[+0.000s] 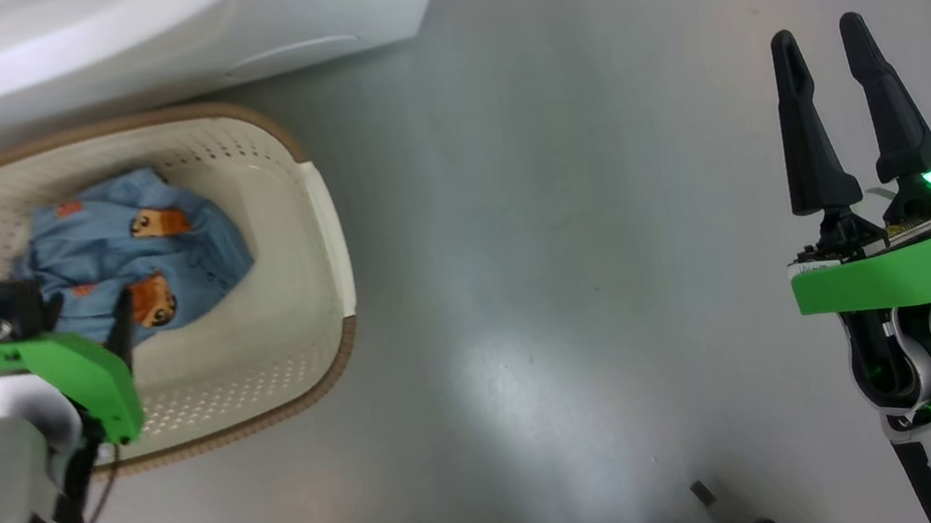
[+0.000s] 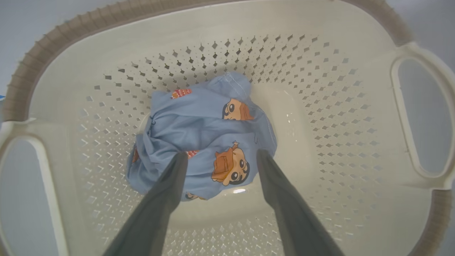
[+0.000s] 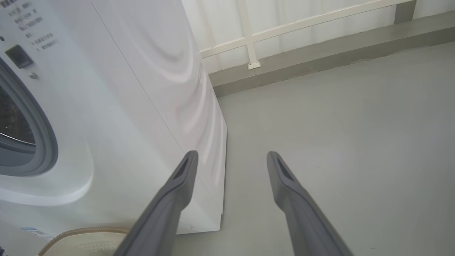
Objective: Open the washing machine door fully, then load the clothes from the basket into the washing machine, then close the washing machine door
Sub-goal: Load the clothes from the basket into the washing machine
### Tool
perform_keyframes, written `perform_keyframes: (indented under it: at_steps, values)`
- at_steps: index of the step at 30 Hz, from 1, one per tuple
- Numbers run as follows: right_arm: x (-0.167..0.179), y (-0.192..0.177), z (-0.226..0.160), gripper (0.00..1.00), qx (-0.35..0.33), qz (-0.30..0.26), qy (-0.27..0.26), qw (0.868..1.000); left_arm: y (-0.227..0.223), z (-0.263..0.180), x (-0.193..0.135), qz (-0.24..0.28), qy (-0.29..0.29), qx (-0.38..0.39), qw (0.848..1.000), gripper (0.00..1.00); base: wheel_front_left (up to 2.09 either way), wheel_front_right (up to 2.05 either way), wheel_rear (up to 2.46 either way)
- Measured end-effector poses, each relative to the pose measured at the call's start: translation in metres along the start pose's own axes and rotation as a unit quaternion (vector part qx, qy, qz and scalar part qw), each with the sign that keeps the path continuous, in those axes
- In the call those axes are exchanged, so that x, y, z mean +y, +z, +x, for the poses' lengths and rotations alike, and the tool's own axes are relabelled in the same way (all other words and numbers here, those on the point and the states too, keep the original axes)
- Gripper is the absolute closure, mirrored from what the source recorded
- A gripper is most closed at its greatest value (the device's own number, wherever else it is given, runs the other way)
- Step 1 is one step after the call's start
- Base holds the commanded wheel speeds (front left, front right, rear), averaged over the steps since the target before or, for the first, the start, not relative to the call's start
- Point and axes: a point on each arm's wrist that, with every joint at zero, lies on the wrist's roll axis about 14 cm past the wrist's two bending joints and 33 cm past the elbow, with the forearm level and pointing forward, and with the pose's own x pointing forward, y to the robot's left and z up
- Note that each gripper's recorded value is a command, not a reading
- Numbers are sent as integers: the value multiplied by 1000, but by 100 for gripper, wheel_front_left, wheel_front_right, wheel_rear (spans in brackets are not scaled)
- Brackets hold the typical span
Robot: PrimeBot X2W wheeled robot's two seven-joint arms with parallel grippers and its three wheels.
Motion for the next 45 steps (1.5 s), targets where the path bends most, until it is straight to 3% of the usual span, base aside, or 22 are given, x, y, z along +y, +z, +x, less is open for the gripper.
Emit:
perform_keyframes:
  at_steps: [12, 32, 33, 35, 45]
  values:
    - [-13, -28, 8, 0, 25, -6, -11, 1000, -18, 49, 5, 84, 0, 88, 993, 0, 0, 0, 0]
    - [-15, -52, 10, 0, 51, -9, -8, 999, -44, 85, 4, 146, -9, 158, 977, 0, 0, 0, 0]
    - [-16, -52, 9, 0, 52, -9, -9, 999, -45, 85, 3, 148, -10, 159, 976, 43, 0, 0, 0]
    - [-17, -52, 9, 0, 52, -10, -10, 999, -46, 86, 1, 153, -13, 164, 974, 100, 0, 0, 0]
    - [-15, -45, 9, 0, 44, -11, -9, 999, -38, 84, -2, 153, -17, 150, 977, 100, 0, 0, 0]
